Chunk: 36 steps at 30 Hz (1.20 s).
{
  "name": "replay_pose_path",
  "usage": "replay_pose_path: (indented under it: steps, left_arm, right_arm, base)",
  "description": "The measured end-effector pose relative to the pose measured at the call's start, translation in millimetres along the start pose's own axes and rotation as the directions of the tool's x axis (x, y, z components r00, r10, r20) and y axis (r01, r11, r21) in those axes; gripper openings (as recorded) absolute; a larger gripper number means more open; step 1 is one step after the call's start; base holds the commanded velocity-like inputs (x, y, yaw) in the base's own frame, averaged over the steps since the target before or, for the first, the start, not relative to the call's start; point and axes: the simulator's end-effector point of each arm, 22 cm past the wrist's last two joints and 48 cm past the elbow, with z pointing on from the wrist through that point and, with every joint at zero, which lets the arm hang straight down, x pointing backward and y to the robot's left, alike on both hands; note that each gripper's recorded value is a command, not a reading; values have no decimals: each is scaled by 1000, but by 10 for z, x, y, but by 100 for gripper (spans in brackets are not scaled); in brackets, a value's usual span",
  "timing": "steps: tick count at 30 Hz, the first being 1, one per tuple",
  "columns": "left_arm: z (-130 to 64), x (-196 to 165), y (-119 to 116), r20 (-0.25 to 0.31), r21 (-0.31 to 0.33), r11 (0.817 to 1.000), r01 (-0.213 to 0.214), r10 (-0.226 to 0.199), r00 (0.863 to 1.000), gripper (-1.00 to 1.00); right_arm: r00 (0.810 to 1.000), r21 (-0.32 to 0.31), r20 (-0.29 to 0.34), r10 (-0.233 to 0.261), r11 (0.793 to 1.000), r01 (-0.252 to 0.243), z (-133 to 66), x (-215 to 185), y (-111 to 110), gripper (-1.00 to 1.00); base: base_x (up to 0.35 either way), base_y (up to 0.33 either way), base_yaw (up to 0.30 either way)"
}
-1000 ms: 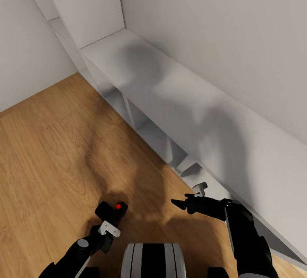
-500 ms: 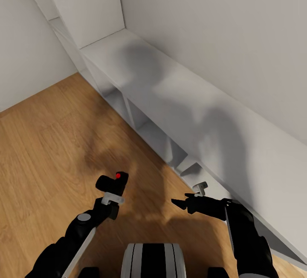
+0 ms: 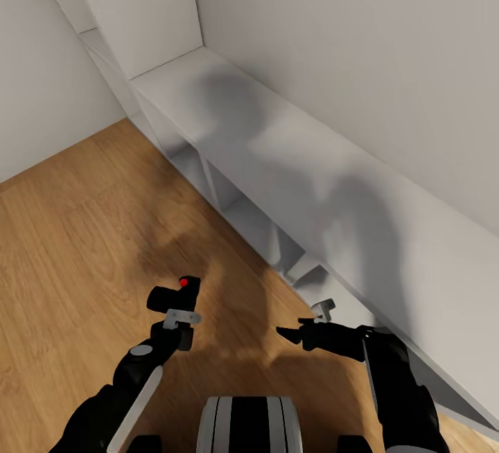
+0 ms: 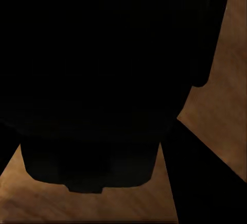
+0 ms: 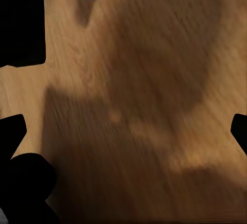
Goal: Attach the digital camera to the camera tripod in the bedroom.
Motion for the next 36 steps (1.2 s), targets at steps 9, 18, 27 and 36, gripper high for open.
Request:
replay_pose_path:
  steps: [9, 18, 27, 36]
  left_arm:
    - [72, 217, 8, -49, 11, 1000, 25, -25, 998, -100]
    - [82, 250, -4, -58, 16, 999, 36, -35, 998, -100]
    - [81, 250, -6, -57, 16, 999, 36, -35, 998, -100]
    - [80, 236, -8, -52, 17, 999, 36, -35, 998, -100]
  right_arm:
    - [1000, -5, -8, 5, 1000, -5, 22, 35, 10, 100]
    - [1000, -9, -8, 6, 1000, -6, 26, 37, 18, 100]
    - [1000, -9, -8, 5, 1000, -5, 25, 37, 19, 100]
    - [1000, -11, -8, 5, 1000, -5, 24, 36, 23, 100]
  base:
    - [0, 0, 0]
    - [-96, 113, 0]
    - [-105, 123, 0]
    - [-6, 7, 0]
